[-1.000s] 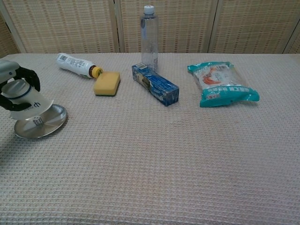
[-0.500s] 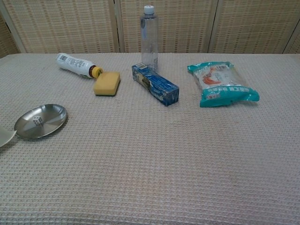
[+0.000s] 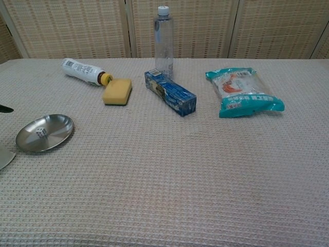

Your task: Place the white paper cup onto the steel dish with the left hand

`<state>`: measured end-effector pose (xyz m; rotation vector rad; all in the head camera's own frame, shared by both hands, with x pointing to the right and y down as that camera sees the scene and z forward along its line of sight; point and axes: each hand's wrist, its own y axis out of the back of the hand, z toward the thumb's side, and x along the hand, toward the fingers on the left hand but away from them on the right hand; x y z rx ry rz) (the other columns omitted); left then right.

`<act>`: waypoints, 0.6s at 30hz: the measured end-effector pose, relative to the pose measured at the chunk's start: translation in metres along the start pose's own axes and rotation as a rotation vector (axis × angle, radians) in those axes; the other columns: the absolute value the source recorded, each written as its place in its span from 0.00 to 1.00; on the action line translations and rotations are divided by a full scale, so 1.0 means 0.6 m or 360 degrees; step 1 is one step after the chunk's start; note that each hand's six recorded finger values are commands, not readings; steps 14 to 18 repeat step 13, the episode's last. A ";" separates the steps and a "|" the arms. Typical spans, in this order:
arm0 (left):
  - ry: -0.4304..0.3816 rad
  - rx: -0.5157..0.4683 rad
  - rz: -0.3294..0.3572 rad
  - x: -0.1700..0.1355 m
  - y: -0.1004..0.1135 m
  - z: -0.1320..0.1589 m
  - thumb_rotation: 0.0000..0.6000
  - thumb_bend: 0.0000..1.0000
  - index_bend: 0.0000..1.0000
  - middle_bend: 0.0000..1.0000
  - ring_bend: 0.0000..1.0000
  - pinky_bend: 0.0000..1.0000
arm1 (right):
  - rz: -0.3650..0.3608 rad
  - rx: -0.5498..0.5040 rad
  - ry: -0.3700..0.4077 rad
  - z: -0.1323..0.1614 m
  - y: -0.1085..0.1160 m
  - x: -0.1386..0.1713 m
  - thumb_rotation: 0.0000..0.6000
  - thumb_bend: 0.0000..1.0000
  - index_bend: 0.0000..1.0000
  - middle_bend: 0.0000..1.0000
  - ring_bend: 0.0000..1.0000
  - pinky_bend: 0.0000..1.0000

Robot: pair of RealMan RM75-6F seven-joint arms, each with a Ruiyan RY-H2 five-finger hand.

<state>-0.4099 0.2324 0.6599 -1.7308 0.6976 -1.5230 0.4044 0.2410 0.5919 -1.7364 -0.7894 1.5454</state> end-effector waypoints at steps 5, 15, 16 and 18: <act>-0.0025 -0.0024 0.0192 -0.033 0.040 -0.002 1.00 0.29 0.00 0.00 0.00 0.05 | -0.0029 0.0000 0.0001 0.000 0.007 0.004 0.60 0.18 0.00 0.00 0.00 0.00; 0.0117 -0.0009 0.0494 -0.149 0.082 -0.032 1.00 0.29 0.00 0.00 0.00 0.05 | -0.0149 0.0020 -0.0022 -0.004 0.026 0.010 0.60 0.18 0.00 0.00 0.00 0.00; 0.0117 -0.0009 0.0494 -0.149 0.082 -0.032 1.00 0.29 0.00 0.00 0.00 0.05 | -0.0149 0.0020 -0.0022 -0.004 0.026 0.010 0.60 0.18 0.00 0.00 0.00 0.00; 0.0117 -0.0009 0.0494 -0.149 0.082 -0.032 1.00 0.29 0.00 0.00 0.00 0.05 | -0.0149 0.0020 -0.0022 -0.004 0.026 0.010 0.60 0.18 0.00 0.00 0.00 0.00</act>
